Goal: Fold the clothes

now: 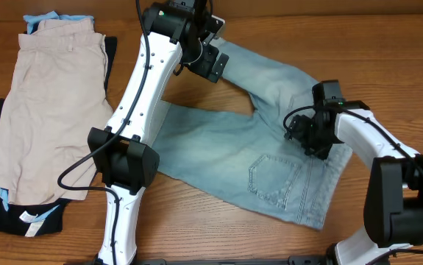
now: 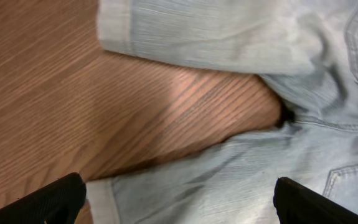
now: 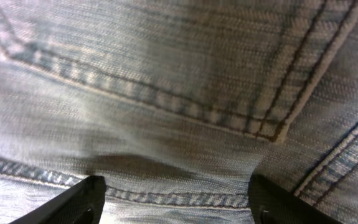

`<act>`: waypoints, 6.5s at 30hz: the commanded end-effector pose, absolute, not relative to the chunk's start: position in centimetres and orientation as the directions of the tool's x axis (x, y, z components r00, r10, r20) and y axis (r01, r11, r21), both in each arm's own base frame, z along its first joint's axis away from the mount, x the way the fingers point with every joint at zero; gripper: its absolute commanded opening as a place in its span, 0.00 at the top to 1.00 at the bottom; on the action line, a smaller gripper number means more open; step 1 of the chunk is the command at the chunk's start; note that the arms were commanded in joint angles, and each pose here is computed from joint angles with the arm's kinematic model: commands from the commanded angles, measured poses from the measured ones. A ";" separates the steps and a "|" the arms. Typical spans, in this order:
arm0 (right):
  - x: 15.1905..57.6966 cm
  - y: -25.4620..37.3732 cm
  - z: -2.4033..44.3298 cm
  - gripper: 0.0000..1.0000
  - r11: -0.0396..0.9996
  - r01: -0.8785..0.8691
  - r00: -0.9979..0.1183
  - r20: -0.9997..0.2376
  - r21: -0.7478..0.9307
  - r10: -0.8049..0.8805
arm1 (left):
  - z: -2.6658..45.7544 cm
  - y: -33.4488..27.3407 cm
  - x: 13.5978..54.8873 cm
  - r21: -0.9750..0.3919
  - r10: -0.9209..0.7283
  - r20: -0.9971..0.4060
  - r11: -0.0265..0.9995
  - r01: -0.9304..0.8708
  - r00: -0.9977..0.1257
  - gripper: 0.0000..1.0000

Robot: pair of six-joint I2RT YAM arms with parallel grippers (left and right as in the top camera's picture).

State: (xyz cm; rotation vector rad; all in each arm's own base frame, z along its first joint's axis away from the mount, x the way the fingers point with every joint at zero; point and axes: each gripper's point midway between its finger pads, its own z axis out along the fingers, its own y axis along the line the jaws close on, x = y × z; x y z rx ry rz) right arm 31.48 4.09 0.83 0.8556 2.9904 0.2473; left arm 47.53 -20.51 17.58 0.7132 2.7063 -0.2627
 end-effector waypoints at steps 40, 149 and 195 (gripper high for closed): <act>34.1 1.0 15.6 0.10 0.837 0.526 -0.801 -0.241 0.151 0.547 | 1.6 -33.4 48.5 -0.289 0.219 -0.305 0.906 0.309 -0.927 0.08; 38.5 1.1 13.0 0.09 0.903 0.402 -0.834 -0.344 0.154 0.431 | -4.3 -16.4 62.6 -0.030 0.116 -0.657 0.983 0.180 -0.745 0.96; 38.7 1.4 13.1 0.04 0.902 0.393 -0.835 -0.343 0.177 0.431 | -1.4 -8.7 55.3 -0.025 0.087 -0.227 0.995 0.095 -0.970 0.14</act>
